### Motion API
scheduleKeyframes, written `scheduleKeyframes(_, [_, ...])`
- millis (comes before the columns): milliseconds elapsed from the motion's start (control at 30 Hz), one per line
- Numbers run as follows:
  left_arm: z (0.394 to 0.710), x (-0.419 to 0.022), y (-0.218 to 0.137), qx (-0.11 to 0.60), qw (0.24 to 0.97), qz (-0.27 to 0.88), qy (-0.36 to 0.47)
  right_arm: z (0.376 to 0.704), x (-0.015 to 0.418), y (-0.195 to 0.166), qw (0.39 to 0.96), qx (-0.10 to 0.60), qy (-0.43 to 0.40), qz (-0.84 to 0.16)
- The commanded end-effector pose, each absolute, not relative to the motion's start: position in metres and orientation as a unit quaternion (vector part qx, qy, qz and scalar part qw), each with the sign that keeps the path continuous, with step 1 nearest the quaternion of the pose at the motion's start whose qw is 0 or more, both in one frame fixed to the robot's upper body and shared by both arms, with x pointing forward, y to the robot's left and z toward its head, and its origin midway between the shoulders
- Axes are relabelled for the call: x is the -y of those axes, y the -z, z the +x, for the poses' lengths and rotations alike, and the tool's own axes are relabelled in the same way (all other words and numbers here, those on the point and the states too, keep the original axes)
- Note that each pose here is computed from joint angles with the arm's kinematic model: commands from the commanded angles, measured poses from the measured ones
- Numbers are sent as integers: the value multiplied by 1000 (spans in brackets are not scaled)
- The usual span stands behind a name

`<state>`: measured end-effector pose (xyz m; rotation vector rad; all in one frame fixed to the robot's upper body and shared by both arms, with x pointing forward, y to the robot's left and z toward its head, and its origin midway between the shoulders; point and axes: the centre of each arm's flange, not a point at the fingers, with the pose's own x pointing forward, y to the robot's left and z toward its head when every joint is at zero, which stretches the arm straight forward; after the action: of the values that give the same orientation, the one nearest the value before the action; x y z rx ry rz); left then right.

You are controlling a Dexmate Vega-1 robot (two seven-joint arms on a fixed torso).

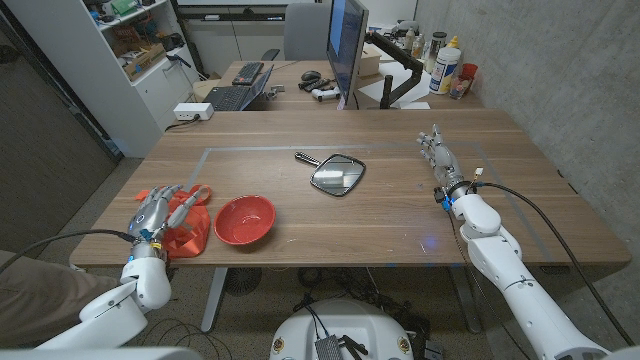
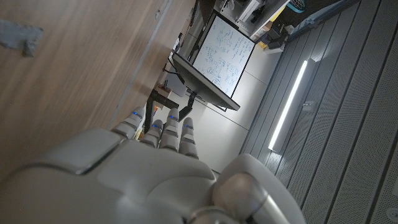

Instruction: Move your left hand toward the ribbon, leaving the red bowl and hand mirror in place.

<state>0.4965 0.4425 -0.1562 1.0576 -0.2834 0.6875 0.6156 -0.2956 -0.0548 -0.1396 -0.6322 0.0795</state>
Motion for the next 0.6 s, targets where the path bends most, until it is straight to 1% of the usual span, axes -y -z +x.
scheduleKeyframes(33, [502, -443, 160, 131, 802, 492, -313, 617, 295, 53, 947, 310, -38, -71])
scheduleKeyframes(600, [507, -444, 163, 130, 803, 492, -310, 618, 296, 51, 947, 311, -37, -73])
